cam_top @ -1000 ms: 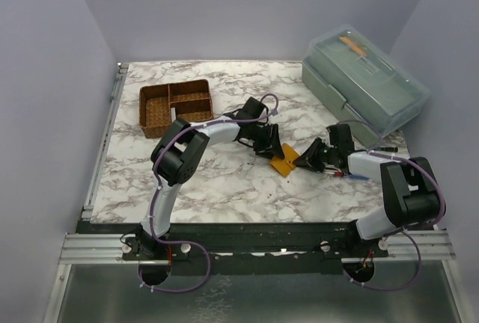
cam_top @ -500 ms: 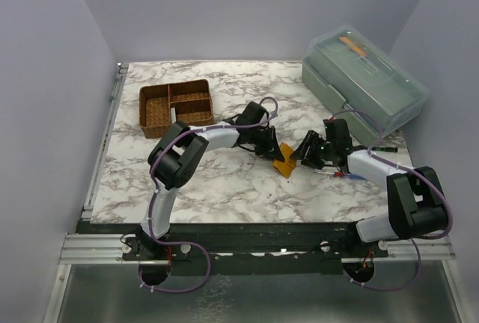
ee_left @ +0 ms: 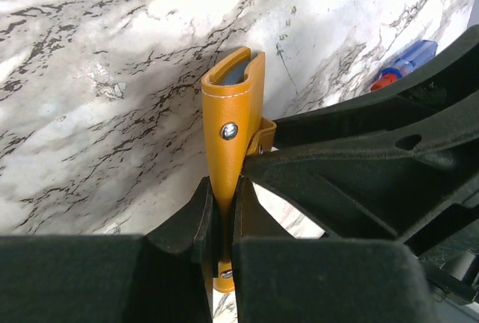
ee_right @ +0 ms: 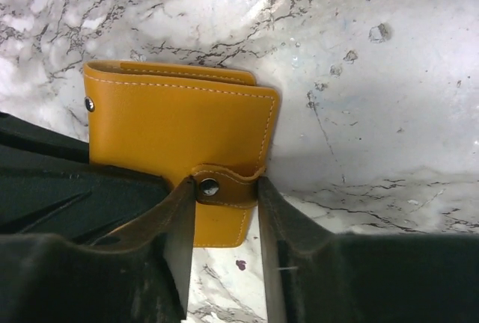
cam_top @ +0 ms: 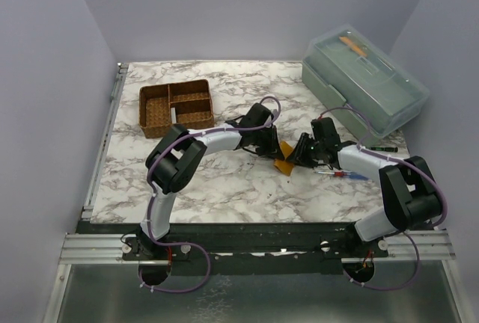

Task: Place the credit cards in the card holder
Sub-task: Open the card holder at the center of the board.

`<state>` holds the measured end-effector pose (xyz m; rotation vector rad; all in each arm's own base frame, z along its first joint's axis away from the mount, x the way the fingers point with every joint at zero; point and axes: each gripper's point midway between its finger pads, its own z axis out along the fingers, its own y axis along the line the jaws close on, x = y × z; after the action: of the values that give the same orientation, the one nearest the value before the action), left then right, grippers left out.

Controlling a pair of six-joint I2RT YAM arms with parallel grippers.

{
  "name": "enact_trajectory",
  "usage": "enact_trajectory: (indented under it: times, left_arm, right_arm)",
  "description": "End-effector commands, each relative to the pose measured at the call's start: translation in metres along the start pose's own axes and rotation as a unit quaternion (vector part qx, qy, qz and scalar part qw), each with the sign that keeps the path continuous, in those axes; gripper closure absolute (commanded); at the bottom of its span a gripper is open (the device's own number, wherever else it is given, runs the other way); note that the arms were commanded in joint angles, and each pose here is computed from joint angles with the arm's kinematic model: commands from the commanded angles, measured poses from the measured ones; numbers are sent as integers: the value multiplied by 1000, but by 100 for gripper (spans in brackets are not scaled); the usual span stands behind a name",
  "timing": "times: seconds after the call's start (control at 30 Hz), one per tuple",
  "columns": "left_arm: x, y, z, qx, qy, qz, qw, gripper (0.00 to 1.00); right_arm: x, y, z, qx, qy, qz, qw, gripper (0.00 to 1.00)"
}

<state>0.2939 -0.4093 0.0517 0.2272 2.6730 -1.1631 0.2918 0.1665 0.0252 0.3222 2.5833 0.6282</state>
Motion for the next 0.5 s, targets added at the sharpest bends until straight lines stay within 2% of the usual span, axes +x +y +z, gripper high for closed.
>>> enact_trajectory:
  times: [0.0, 0.1, 0.17, 0.2, 0.27, 0.3, 0.37, 0.43, 0.47]
  left_arm:
    - [-14, -17, -14, 1, -43, 25, 999, 100]
    - [-16, -11, -18, -17, -55, 24, 998, 100]
    - [-15, -9, -20, -23, -56, 25, 998, 100]
    - [-14, -8, -20, -23, -55, 25, 998, 100]
    - [-13, -11, -21, -12, -45, 23, 999, 100]
    - [-12, -13, -21, -2, -36, 21, 999, 100]
    - [-9, -18, -23, 20, -17, 15, 1000, 100]
    - [-9, -22, -27, 34, -11, 11, 999, 100]
    - [-10, -25, -30, 40, -11, 14, 999, 100]
  right_arm:
    - [6, -44, 5, 122, -6, 9, 993, 71]
    - [-2, -82, -17, 237, -43, 6, 971, 92]
    - [-5, -87, -27, 254, -61, 16, 965, 98]
    - [-4, -73, -25, 211, -61, 19, 975, 100]
    - [-3, -24, -22, 52, -49, 13, 997, 100]
    - [-3, -5, -25, -6, -47, 12, 999, 98]
    - [-7, 11, -33, -48, -59, 10, 997, 84]
    - [-15, 4, -36, -27, -78, 0, 997, 70]
    - [-17, -1, -36, -9, -82, -7, 997, 69]
